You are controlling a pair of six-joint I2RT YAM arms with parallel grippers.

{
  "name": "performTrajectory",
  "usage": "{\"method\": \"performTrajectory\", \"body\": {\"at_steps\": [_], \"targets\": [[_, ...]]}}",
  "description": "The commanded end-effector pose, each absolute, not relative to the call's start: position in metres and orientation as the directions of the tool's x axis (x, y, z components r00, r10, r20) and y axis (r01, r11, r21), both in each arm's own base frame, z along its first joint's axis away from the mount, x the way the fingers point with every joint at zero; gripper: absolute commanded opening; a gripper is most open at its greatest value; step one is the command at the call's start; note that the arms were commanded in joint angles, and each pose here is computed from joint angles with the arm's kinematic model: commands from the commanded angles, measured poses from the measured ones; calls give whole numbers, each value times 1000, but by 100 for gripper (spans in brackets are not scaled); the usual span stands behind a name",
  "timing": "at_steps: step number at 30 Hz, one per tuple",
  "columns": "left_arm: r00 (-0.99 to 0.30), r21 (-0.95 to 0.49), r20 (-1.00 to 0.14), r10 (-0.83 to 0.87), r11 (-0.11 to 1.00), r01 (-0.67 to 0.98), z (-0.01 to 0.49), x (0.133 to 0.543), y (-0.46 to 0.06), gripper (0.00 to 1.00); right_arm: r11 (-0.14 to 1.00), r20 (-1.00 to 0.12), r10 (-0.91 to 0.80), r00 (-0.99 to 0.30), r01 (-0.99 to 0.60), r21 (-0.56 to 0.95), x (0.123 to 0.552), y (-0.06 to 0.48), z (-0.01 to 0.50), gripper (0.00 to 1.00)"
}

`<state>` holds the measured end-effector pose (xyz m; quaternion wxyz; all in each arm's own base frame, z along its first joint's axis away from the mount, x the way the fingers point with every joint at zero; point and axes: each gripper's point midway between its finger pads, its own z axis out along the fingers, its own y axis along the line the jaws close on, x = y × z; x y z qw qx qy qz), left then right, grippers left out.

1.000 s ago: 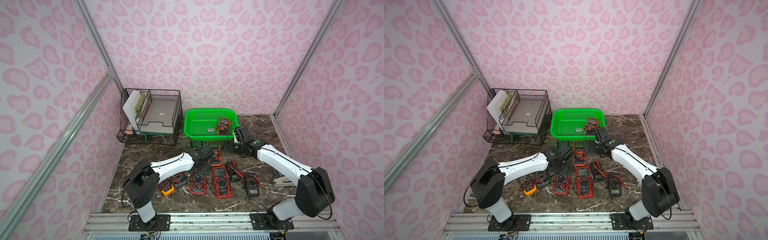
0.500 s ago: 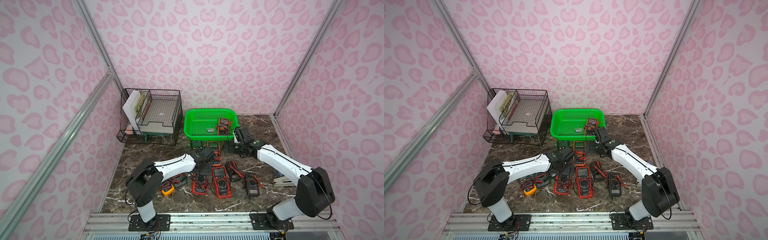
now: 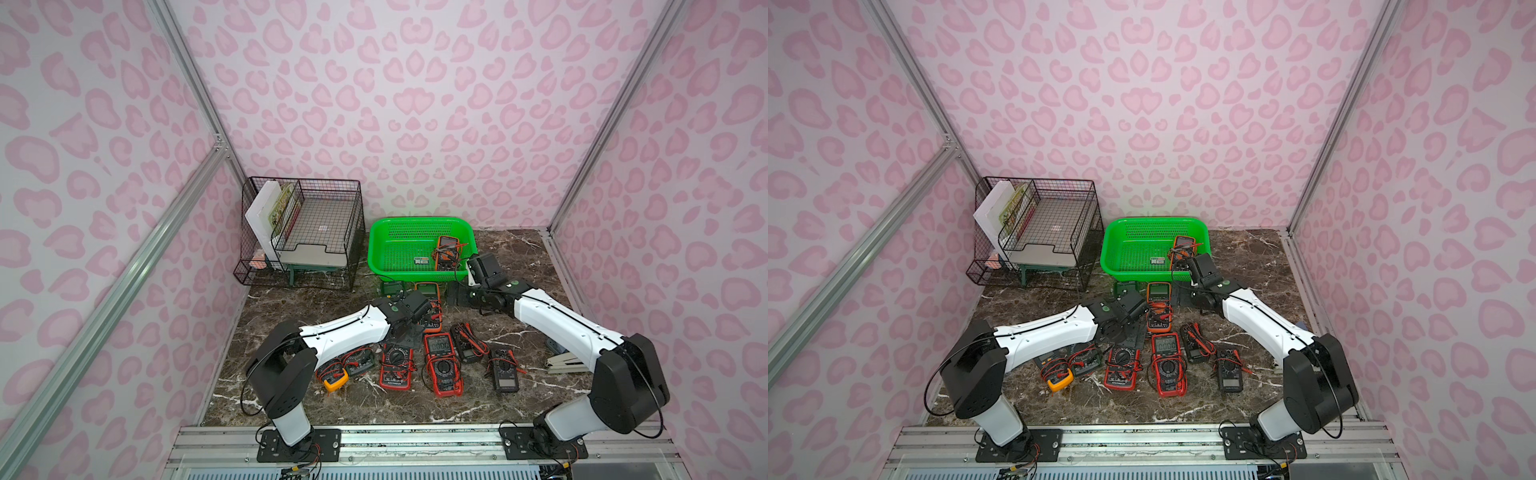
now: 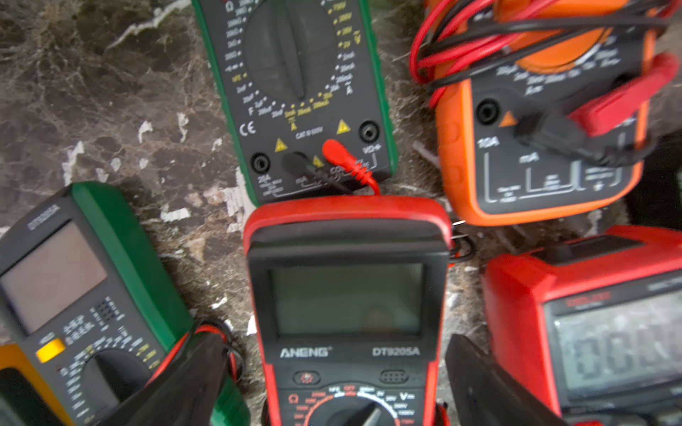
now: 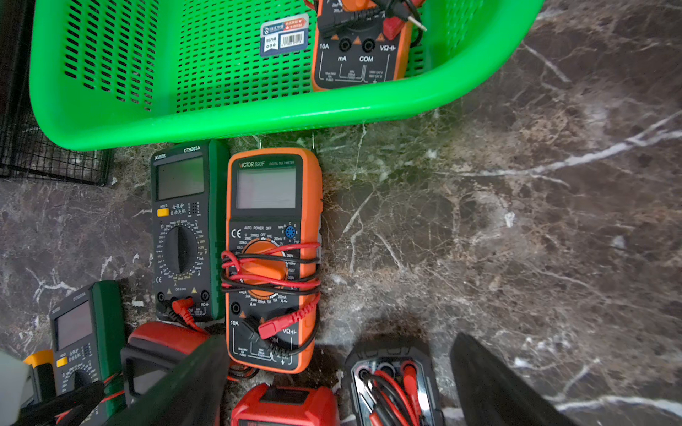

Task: Put the multimeter into the basket
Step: Pick up the multimeter from the center of the board.

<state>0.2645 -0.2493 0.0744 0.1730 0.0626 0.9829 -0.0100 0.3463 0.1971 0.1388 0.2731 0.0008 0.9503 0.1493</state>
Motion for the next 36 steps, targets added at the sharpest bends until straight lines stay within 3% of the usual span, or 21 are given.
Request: {"method": "performTrajectory", "body": {"at_steps": [1, 15, 36], "targets": [[-935, 21, -334, 115, 993, 115, 73, 263, -245, 98, 955, -529, 82, -845, -85, 285, 349, 199, 142, 99], [-940, -33, -318, 121, 990, 138, 64, 259, -257, 99, 957, -523, 72, -849, -89, 276, 351, 200, 139, 99], [-949, 14, -283, 138, 990, 140, 37, 256, -255, 98, 960, -524, 58, -850, -96, 262, 349, 197, 142, 99]]}}
